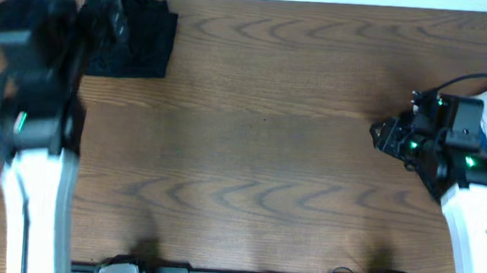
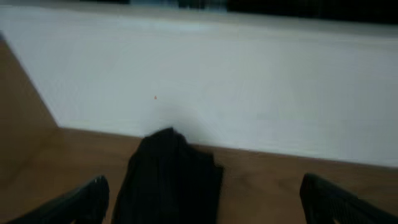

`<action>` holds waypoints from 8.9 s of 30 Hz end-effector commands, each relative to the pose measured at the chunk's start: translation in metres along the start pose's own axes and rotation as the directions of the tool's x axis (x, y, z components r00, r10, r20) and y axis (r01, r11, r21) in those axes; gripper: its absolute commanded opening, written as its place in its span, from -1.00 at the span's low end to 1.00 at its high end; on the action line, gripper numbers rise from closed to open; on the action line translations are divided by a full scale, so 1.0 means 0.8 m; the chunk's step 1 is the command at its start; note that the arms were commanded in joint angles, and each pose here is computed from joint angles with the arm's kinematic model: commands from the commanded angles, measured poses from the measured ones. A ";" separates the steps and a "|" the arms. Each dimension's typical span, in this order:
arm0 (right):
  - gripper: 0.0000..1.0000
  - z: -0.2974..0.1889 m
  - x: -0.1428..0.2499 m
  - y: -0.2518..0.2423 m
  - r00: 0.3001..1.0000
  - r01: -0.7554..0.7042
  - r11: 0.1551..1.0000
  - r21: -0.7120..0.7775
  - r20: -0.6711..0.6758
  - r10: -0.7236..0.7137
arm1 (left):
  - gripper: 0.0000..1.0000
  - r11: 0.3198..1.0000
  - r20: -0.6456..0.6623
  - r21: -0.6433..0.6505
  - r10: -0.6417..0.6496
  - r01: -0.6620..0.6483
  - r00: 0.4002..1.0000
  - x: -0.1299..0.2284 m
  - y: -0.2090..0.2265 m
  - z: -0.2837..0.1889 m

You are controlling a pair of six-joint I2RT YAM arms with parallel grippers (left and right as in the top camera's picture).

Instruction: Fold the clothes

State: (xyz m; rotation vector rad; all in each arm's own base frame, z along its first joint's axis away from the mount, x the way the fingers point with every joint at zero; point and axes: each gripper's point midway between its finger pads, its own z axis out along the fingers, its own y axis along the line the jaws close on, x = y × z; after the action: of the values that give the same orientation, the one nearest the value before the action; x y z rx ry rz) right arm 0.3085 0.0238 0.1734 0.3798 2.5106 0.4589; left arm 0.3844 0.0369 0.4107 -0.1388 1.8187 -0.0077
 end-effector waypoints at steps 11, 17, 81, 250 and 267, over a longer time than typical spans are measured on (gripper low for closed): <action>0.04 -0.083 0.057 0.022 0.999 0.053 0.998 -0.019 0.009 -0.053 | 0.96 0.966 -0.045 0.049 -0.253 0.255 0.966 0.043 -0.020 -0.225; 0.07 -0.107 0.094 0.014 0.998 0.060 0.998 0.002 -0.031 -0.060 | 0.96 0.951 -0.153 0.004 -0.305 0.309 0.940 0.081 -0.017 -0.235; 0.99 -0.029 0.086 0.003 0.717 0.488 0.872 0.034 0.554 -0.423 | 0.96 0.951 -0.179 -0.008 -0.306 0.310 0.935 0.089 -0.017 -0.234; 0.99 -0.031 0.069 -0.032 0.511 0.429 0.874 0.228 0.737 -0.443 | 0.96 0.978 0.122 0.156 0.117 -0.136 0.986 0.374 -0.019 -0.090; 0.99 -0.031 0.069 -0.032 0.511 0.429 0.874 0.228 0.737 -0.443 | 0.96 0.978 0.122 0.156 0.118 -0.136 0.986 0.374 -0.019 -0.090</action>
State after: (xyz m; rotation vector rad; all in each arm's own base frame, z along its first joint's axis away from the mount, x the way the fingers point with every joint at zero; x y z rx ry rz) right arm 0.2460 0.0135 0.1581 -0.0666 1.6426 0.0350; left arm 0.2444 -0.0124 0.1566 0.0783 1.6610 -0.0641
